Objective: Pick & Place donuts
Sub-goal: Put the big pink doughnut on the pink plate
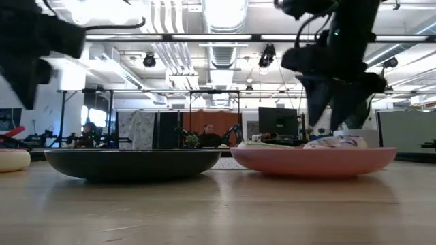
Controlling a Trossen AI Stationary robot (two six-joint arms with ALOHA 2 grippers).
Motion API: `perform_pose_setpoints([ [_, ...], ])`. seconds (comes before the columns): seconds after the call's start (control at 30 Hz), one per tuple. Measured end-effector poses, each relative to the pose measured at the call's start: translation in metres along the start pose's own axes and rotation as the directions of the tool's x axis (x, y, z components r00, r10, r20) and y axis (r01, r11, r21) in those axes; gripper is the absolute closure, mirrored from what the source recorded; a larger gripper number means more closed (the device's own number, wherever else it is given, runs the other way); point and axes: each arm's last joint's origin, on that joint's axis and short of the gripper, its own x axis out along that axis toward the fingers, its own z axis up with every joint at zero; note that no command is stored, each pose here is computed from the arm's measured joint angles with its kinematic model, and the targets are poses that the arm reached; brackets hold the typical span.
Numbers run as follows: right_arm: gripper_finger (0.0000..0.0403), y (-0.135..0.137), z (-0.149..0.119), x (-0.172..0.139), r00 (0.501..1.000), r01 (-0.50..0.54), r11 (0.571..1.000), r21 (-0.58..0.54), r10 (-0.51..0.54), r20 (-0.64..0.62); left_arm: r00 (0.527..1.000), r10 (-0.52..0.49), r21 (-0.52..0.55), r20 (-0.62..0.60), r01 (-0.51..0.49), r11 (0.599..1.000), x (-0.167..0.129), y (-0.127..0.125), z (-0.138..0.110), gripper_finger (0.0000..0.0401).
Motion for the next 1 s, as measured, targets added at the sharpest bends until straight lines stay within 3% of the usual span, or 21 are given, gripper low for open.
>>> perform_pose_setpoints([
  [0.2,0.0145,0.009,0.01,-0.009,0.999,-0.031,0.997,-0.077,0.034,0.038,0.984,0.141,-0.118,-0.106,-0.153,0.981,0.001,0.008,-0.015,0.0263],
  [0.33,0.0145,0.01,0.013,-0.012,0.997,-0.021,0.995,-0.092,0.028,0.078,0.981,0.154,-0.155,-0.118,-0.171,0.973,0.002,0.007,-0.017,0.0263],
  [0.77,0.0123,0.017,0.023,-0.021,0.992,-0.062,0.996,-0.061,0.068,0.105,0.935,0.298,-0.052,-0.195,-0.313,0.948,0.03,0.0,-0.023,0.0263],
  [1.0,0.012,0.017,0.023,-0.021,0.992,-0.067,0.997,-0.034,0.07,0.102,0.937,0.291,0.015,-0.193,-0.294,0.956,0.045,-0.013,-0.026,0.0263],
])
